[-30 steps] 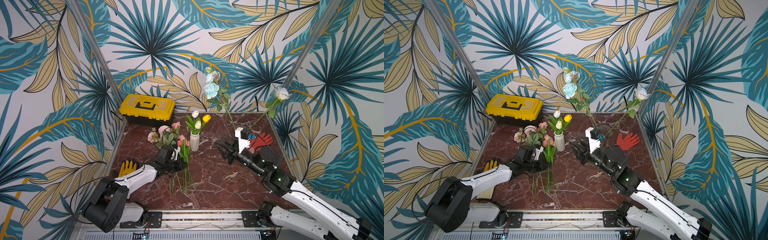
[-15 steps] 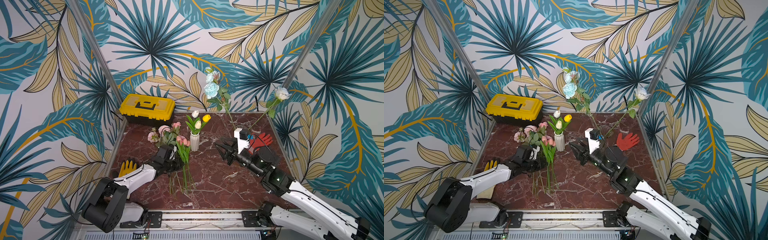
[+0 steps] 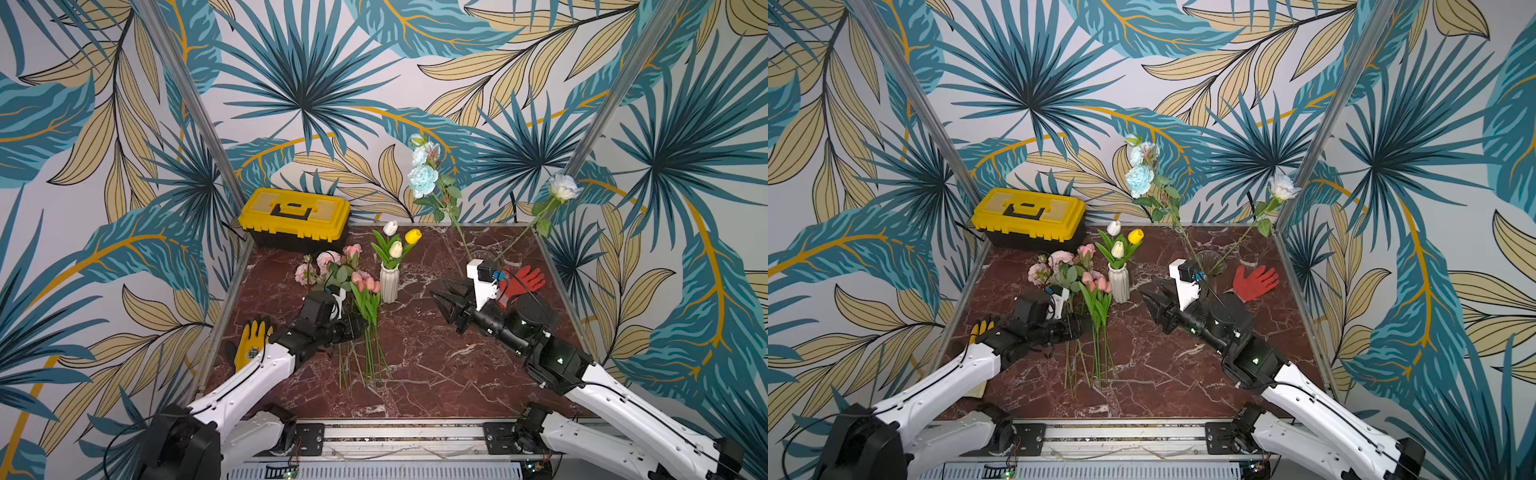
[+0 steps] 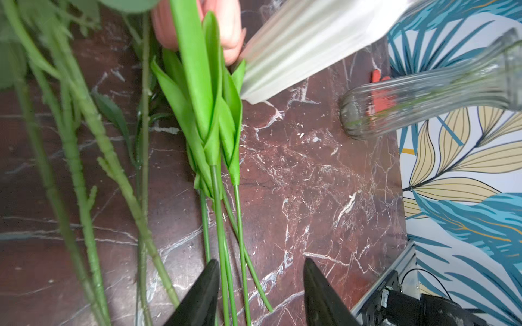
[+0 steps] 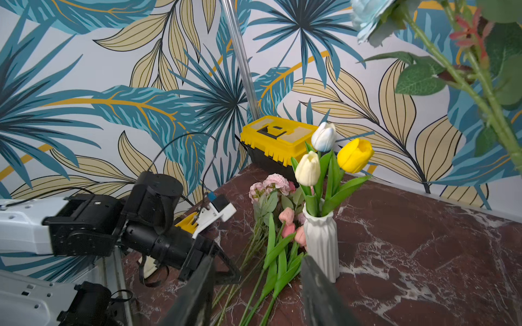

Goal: Pick out pink flowers from the vase
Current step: Place the flower at the center of the board, then reset both arms

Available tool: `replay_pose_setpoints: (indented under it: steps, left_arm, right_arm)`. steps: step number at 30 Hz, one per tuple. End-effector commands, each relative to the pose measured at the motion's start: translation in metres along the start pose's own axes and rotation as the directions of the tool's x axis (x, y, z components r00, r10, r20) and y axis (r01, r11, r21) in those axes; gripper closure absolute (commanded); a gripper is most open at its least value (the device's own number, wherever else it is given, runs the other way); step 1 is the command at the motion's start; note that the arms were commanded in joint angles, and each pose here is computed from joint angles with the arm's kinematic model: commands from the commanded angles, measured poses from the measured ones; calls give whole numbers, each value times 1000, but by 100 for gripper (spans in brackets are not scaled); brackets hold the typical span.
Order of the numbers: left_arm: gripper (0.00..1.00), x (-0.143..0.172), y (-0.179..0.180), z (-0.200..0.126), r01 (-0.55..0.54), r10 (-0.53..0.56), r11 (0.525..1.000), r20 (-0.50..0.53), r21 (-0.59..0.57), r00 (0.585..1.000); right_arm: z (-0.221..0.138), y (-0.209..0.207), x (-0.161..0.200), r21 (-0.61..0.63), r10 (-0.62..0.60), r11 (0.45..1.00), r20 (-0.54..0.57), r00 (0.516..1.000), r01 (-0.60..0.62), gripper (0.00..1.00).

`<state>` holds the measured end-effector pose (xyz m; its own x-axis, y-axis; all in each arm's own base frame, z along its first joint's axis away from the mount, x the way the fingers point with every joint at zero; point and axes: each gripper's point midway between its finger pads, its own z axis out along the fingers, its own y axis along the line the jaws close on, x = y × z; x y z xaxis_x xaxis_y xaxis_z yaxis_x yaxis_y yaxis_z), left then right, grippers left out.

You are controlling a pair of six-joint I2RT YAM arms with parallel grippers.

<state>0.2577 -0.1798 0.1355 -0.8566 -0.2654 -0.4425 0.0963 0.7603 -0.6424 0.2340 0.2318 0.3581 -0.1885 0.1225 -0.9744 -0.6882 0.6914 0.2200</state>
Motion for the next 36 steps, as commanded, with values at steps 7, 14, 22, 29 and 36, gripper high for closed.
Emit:
replay_pose_setpoints:
  steps: [7,14,22,29,36]
  left_arm:
    - [1,-38,-47,-83,-241,236,970,215,-1,948]
    - [0,-74,-3,-112,-237,358,910,357,-341,863]
    - [1,-103,8,-92,-514,763,639,386,-572,518]
    - [0,-119,81,-71,-355,704,664,391,-658,593]
    - [1,-138,152,-61,-183,607,668,385,-721,695]
  right_arm:
    - [-42,-1,8,19,-100,995,-111,989,102,1]
    - [-90,-65,10,380,-133,903,-194,972,199,1]
    - [-125,-131,42,668,-319,633,-235,918,391,1]
    - [-105,-192,92,810,-313,465,-229,922,359,1]
    - [-83,-258,143,846,-161,446,-244,956,291,0]
